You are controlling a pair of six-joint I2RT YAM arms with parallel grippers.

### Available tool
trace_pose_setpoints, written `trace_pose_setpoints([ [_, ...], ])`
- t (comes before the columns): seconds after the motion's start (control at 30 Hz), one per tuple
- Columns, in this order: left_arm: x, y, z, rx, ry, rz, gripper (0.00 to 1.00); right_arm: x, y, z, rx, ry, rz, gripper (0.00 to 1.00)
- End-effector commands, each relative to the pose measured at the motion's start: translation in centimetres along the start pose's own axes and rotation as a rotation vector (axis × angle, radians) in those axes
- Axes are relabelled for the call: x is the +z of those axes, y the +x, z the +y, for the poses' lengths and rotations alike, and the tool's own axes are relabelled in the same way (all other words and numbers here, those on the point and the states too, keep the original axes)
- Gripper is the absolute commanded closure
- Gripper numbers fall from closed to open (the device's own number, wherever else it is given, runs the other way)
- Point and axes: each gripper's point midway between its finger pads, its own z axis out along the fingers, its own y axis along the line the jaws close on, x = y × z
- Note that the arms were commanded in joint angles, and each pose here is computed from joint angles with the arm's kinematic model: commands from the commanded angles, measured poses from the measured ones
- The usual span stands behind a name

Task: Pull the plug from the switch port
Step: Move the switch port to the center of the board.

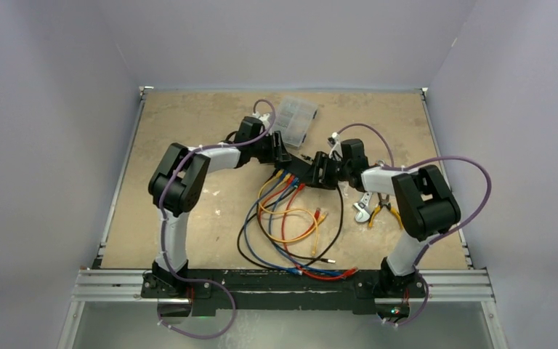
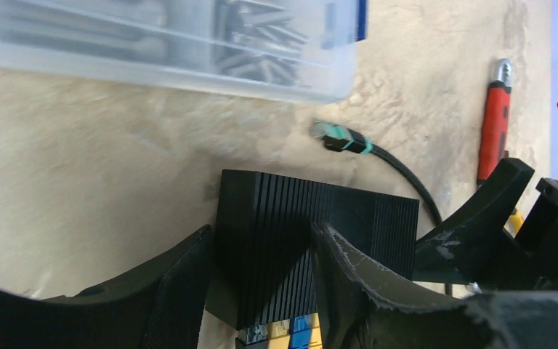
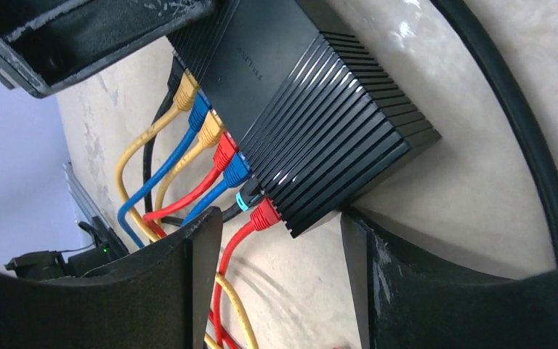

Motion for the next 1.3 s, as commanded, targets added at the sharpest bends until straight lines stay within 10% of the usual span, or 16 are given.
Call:
trace_pose_setpoints([
  [0.0, -2.5, 2.3, -0.9, -0.004, 0.005, 0.076, 0.52, 1.7, -3.0, 4.1, -0.104, -0.118, -0.025, 0.37],
  [0.67, -14.8, 9.1, 3.0, -0.091, -0.301, 0.028, 0.55, 10.2, -0.8, 14.2, -0.343, -0.200, 0.144, 0.36],
  [0.93, -21.3, 8.0, 6.7, -0.075, -0.630, -0.054, 0.21, 9.0, -1.4, 13.1, -0.369, -0.090, 0.107, 0.20],
  [1.27, -19.9, 2.2, 6.9, -0.004, -0.547, -0.054, 0.14, 6.0, 3.7, 11.9, -0.381, -0.095, 0.162, 0.20],
])
